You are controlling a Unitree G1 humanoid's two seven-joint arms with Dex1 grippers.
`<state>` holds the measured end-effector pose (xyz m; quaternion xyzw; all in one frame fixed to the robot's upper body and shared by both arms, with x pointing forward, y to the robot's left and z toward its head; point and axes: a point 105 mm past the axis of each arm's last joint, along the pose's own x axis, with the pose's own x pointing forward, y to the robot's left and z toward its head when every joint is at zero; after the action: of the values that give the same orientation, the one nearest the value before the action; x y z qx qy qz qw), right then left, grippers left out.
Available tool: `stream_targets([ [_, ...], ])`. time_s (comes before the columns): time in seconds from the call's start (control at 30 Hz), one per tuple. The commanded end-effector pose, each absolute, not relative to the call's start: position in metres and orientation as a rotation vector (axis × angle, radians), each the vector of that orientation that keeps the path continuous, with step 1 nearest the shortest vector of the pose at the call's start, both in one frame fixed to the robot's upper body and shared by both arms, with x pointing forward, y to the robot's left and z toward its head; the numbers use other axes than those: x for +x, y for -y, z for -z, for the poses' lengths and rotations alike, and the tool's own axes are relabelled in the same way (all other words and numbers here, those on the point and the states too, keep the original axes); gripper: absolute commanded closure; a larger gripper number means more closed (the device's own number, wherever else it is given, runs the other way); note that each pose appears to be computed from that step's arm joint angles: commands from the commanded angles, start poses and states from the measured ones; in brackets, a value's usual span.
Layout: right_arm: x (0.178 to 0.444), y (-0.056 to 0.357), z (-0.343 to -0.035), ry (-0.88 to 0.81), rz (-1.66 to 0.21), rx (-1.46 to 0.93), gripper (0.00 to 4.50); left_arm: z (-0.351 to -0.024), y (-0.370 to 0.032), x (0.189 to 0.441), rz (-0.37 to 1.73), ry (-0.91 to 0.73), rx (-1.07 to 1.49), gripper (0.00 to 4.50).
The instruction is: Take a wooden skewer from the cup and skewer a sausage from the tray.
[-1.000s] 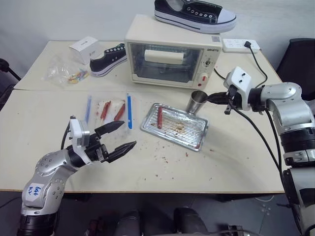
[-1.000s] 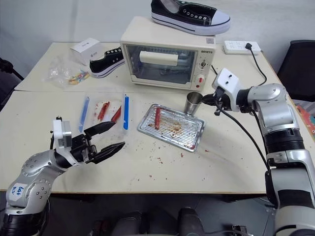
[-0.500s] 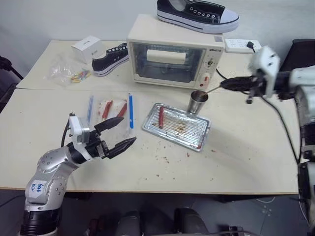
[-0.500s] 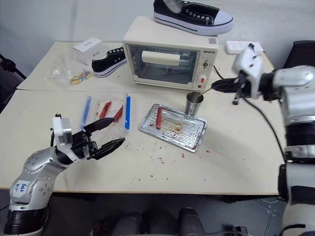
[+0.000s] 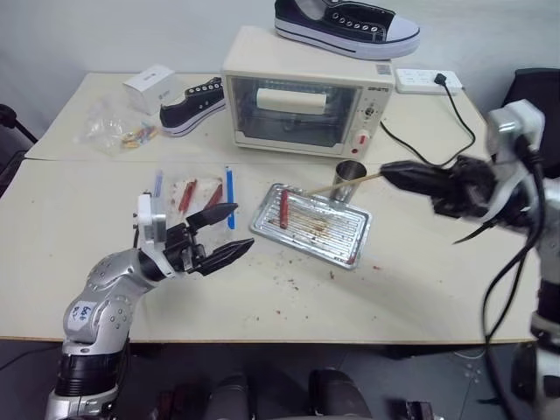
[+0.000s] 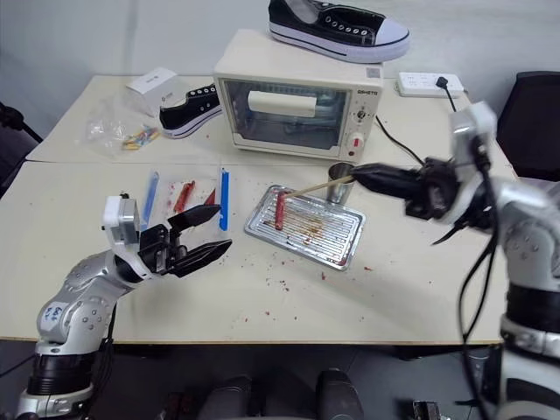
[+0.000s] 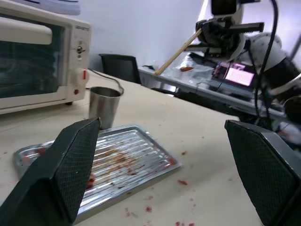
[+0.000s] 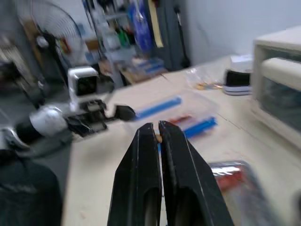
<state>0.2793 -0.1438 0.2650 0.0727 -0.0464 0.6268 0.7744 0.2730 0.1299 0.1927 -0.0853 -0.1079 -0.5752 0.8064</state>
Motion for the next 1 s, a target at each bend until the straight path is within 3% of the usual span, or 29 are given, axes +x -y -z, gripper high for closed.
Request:
stream_targets([
  [0.03, 0.262, 0.124, -0.269, 0.123, -1.422, 0.211, 4.48, -0.209, -0.113, 0.265, 1.332, 0.278, -0.208, 0.00],
  [0.5, 0.246, 0.106, -0.249, 0.009, -1.524, 0.312, 4.48, -0.218, -0.090, 0.255, 1.495, 0.241, -0.333, 0.00],
  [0.63, 0.247, 0.105, -0.249, 0.013, -1.520, 0.307, 4.50, -0.218, -0.084, 0.252, 1.516, 0.233, -0.348, 0.84],
  [1.0, 0.250, 0.100, -0.252, 0.045, -1.509, 0.306, 4.50, -0.213, -0.078, 0.247, 1.531, 0.212, -0.367, 4.35],
])
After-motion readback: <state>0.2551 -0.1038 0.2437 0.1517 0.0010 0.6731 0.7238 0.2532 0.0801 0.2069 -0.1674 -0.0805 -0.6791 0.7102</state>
